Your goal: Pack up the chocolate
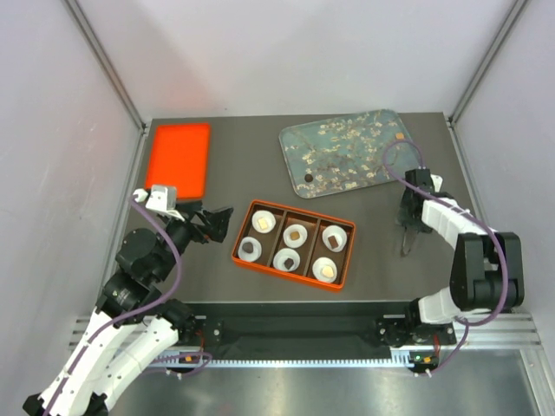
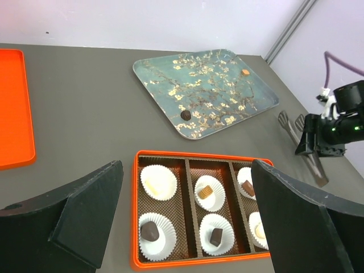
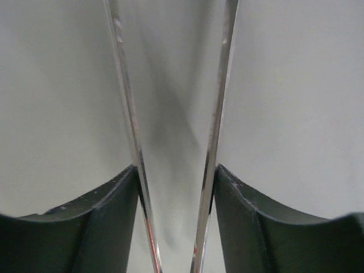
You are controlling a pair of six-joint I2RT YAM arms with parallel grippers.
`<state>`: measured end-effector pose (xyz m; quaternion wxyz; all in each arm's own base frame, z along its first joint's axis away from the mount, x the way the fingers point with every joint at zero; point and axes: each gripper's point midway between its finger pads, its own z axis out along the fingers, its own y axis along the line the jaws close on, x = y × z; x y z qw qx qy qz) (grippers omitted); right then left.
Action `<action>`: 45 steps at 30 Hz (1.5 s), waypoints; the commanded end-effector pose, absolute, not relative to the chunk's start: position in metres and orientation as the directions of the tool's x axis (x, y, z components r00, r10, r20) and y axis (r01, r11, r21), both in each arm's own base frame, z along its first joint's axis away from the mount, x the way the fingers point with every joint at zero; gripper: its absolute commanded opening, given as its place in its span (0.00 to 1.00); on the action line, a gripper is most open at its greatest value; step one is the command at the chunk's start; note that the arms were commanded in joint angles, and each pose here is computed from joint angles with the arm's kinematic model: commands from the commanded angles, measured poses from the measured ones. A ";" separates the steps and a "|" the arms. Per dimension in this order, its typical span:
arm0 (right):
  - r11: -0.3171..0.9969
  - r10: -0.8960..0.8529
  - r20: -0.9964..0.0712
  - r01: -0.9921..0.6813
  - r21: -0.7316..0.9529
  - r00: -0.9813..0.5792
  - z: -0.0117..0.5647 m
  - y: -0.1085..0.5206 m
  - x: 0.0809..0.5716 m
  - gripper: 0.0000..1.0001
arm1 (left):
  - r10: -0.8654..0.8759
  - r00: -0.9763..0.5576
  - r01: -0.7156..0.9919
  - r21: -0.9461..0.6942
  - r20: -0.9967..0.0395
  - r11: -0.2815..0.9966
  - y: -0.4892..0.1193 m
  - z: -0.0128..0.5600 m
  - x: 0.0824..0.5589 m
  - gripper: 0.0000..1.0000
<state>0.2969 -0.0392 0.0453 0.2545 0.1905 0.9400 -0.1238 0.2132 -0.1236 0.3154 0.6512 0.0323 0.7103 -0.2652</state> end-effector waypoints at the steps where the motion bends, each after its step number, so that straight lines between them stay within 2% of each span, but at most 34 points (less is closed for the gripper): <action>1: 0.899 0.307 -0.564 0.429 -0.094 -0.766 0.057 -0.041 0.323 0.54 | -0.337 -0.107 0.412 -0.351 -0.935 0.841 -0.123 0.330 0.211 0.99; 7: 0.909 0.326 -0.518 0.412 -0.056 -0.790 0.051 -0.043 0.320 0.67 | -0.341 -0.098 0.412 -0.350 -0.935 0.841 -0.122 0.332 0.210 0.99; 12: 0.897 0.348 -0.480 0.434 -0.079 -0.806 0.045 -0.048 0.312 0.71 | -0.340 -0.096 0.416 -0.347 -0.936 0.840 -0.123 0.334 0.210 0.99; 25: 0.846 0.362 -0.501 0.503 -0.176 -0.786 0.073 -0.068 0.299 0.91 | -0.343 -0.093 0.423 -0.349 -0.935 0.836 -0.123 0.335 0.208 0.99; 28: 0.837 0.365 -0.518 0.516 -0.182 -0.774 0.087 -0.071 0.299 0.91 | -0.342 -0.092 0.422 -0.348 -0.935 0.837 -0.123 0.335 0.209 0.99; 30: 0.846 0.369 -0.543 0.514 -0.140 -0.754 0.100 -0.066 0.305 0.89 | -0.339 -0.094 0.417 -0.346 -0.936 0.841 -0.122 0.334 0.210 0.99; 33: 0.879 0.363 -0.581 0.474 -0.045 -0.729 0.118 -0.046 0.322 0.81 | -0.339 -0.094 0.409 -0.346 -0.936 0.844 -0.121 0.333 0.211 0.99; 34: 0.893 0.357 -0.582 0.451 -0.018 -0.731 0.119 -0.037 0.327 0.72 | -0.340 -0.094 0.406 -0.348 -0.936 0.845 -0.121 0.333 0.211 0.99; 35: 0.902 0.355 -0.576 0.432 0.004 -0.736 0.117 -0.030 0.329 0.68 | -0.340 -0.097 0.405 -0.349 -0.935 0.845 -0.121 0.332 0.211 0.99; 37: 0.932 0.322 -0.562 0.359 0.047 -0.762 0.109 0.003 0.332 0.55 | -0.340 -0.105 0.405 -0.352 -0.935 0.844 -0.123 0.330 0.212 0.99; 40: 0.938 0.342 -0.528 0.314 0.146 -0.777 0.087 0.034 0.332 0.45 | -0.333 -0.131 0.408 -0.357 -0.934 0.841 -0.128 0.325 0.216 0.99; 42: 0.935 0.354 -0.516 0.294 0.198 -0.780 0.069 0.045 0.331 0.41 | -0.321 -0.155 0.394 -0.357 -0.934 0.847 -0.131 0.319 0.222 0.99; 45: 0.924 0.381 -0.497 0.341 0.173 -0.780 0.050 0.037 0.325 0.36 | -0.295 -0.197 0.350 -0.348 -0.935 0.870 -0.132 0.308 0.233 0.99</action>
